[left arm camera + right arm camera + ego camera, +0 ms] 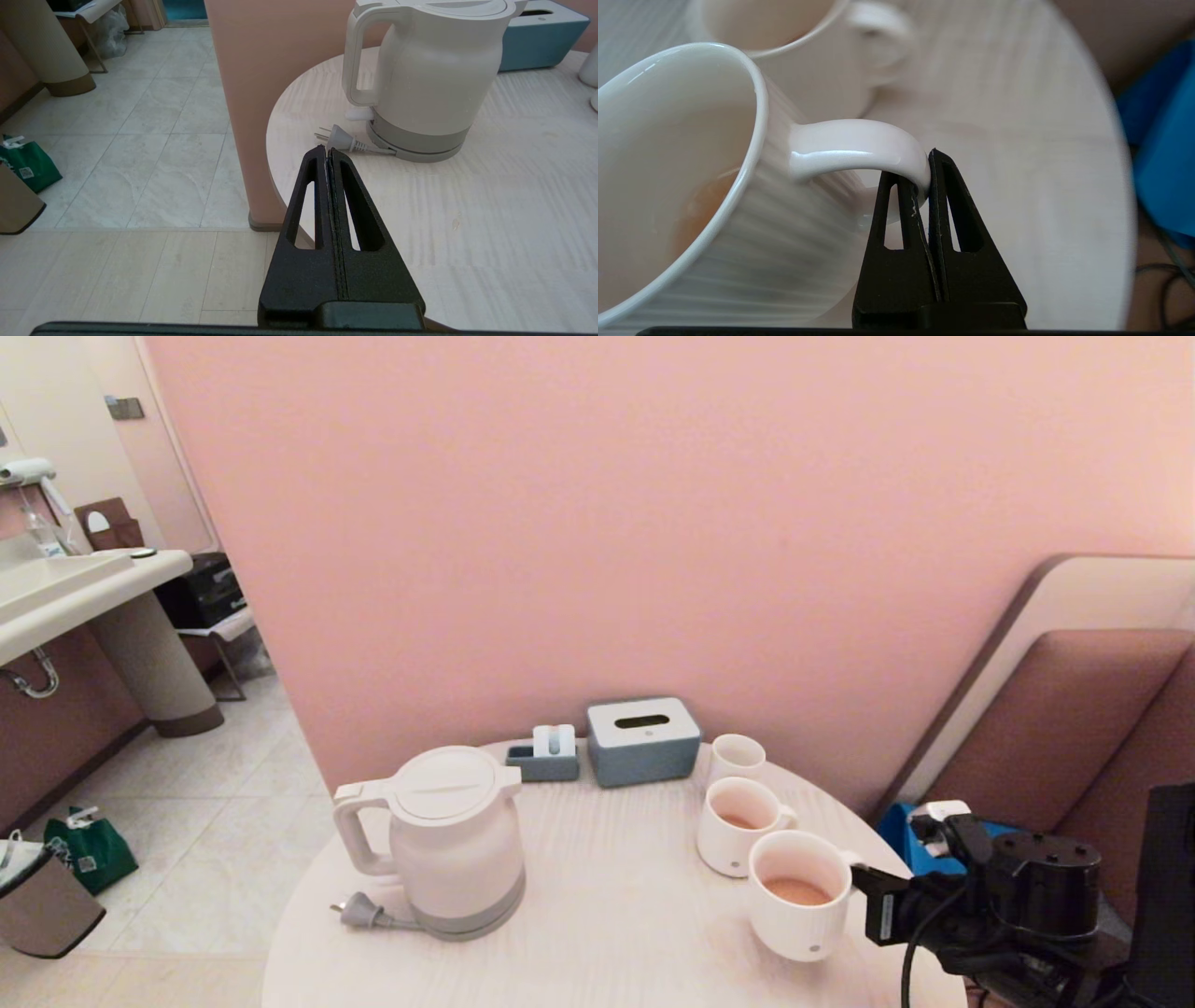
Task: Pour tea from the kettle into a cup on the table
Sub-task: Pick up the cup, then pour water into another cup
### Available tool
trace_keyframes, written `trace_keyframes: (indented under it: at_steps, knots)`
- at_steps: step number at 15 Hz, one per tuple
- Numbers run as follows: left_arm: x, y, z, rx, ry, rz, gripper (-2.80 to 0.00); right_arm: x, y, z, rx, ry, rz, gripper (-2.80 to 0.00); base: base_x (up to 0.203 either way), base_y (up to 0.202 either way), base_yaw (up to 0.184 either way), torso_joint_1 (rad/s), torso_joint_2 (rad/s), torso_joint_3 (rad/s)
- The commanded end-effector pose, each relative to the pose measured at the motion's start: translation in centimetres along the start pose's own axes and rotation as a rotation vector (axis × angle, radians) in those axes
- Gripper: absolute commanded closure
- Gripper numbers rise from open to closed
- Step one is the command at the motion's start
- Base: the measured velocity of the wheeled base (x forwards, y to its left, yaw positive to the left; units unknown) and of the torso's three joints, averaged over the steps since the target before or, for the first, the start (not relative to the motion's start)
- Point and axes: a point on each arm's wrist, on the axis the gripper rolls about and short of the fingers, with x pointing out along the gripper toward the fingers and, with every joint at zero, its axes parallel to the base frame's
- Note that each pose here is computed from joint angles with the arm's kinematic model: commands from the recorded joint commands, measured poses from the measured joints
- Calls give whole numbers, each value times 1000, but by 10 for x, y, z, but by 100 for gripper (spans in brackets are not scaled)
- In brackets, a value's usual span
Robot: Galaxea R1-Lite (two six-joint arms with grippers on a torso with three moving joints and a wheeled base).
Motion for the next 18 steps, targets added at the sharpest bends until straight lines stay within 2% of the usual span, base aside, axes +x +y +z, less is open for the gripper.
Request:
trace_keyframes:
  at_steps: [1, 6, 10, 14, 18]
  knots:
    - [0, 0, 0, 0, 1, 1, 0, 2, -10, 8, 18, -64, -36, 0, 0, 0, 0, 0, 0, 0]
    - [0, 0, 0, 0, 1, 1, 0, 7, -29, 25, 24, -146, -107, 0, 0, 0, 0, 0, 0, 0]
    - [0, 0, 0, 0, 1, 1, 0, 8, -29, 29, 10, -165, -114, 0, 0, 0, 0, 0, 0, 0]
    - [0, 0, 0, 0, 2, 1, 0, 11, -41, 36, 5, -192, -154, 0, 0, 0, 0, 0, 0, 0]
    - [0, 0, 0, 0, 2, 1, 0, 11, -42, 43, 6, -183, -158, 0, 0, 0, 0, 0, 0, 0]
